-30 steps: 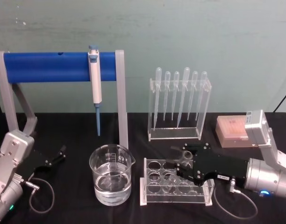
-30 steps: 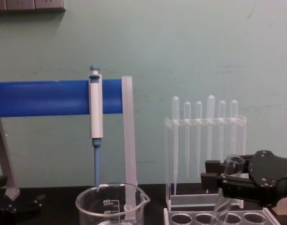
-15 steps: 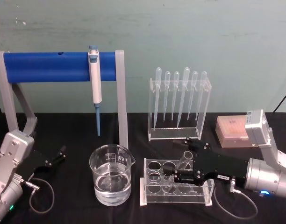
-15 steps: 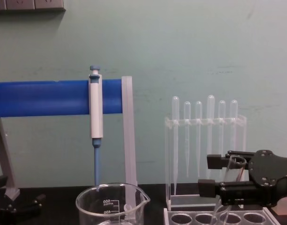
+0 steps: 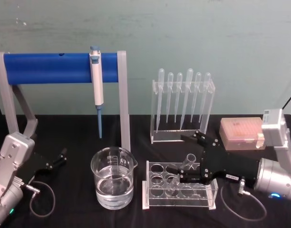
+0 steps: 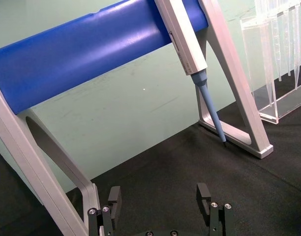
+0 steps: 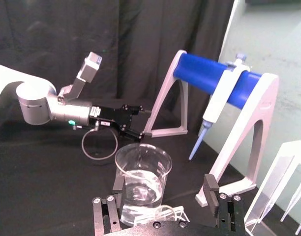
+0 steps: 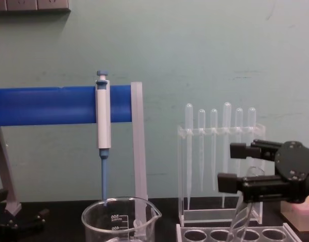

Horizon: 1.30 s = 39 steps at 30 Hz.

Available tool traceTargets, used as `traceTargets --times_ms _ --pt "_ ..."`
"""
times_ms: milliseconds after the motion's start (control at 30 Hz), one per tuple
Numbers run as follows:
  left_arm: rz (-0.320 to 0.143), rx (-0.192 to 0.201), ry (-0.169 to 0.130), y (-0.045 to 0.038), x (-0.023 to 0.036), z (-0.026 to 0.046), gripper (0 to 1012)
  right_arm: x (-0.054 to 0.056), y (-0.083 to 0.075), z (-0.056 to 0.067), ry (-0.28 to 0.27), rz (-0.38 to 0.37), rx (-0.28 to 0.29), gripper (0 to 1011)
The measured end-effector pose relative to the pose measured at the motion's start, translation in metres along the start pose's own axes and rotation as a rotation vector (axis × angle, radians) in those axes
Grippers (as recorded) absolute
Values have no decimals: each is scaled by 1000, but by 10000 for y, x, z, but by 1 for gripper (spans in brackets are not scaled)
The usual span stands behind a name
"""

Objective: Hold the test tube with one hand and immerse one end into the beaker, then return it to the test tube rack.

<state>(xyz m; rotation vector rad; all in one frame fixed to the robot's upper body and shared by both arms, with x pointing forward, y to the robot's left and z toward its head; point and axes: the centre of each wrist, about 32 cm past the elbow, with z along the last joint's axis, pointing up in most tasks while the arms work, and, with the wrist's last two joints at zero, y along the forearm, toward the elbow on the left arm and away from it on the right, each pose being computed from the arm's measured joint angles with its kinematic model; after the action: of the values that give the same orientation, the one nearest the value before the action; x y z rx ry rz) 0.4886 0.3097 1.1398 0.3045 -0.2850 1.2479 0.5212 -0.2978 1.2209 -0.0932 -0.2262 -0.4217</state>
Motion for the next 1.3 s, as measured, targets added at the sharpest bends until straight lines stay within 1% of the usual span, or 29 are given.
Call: traceTargets --times_ms 67,100,167,300,400,433,533,600,700,733,833,867,933,967,1067,1100,1167,1300 --pt "0 0 0 0 0 0 1000 -22 -19 43 -8 -9 11 1000" --pt "0 0 0 0 0 0 1000 -22 -19 43 -8 -9 11 1000" --pt "0 0 0 0 0 0 1000 -54 -47 91 -16 -26 28 1000" --pt "0 0 0 0 0 0 1000 -90 -89 131 -22 -64 46 1000" --pt "0 0 0 0 0 0 1000 -126 -133 140 -16 -128 63 1000" --pt "0 0 0 0 0 0 1000 -146 -156 122 -7 -171 71 1000" --pt "0 0 0 0 0 0 1000 -174 -189 84 11 -246 85 1000" --pt "0 0 0 0 0 0 1000 -210 -216 15 35 -351 98 1000" --pt "0 0 0 0 0 0 1000 -243 -215 -47 51 -425 97 1000" --pt "0 0 0 0 0 0 1000 -268 -202 -88 61 -477 88 1000" --pt "0 0 0 0 0 0 1000 -319 -160 -142 79 -566 50 1000" --pt "0 0 0 0 0 0 1000 -353 -119 -181 89 -626 16 1000" --pt "0 0 0 0 0 0 1000 -384 -73 -225 96 -679 -17 1000" --pt "0 0 0 0 0 0 1000 -414 -23 -271 101 -723 -49 1000" --pt "0 0 0 0 0 0 1000 -451 53 -335 106 -773 -86 1000" --pt "0 0 0 0 0 0 1000 -463 87 -374 109 -797 -103 1000" --pt "0 0 0 0 0 0 1000 -479 145 -431 115 -822 -124 1000" --pt "0 0 0 0 0 0 1000 -488 208 -502 123 -847 -146 1000"
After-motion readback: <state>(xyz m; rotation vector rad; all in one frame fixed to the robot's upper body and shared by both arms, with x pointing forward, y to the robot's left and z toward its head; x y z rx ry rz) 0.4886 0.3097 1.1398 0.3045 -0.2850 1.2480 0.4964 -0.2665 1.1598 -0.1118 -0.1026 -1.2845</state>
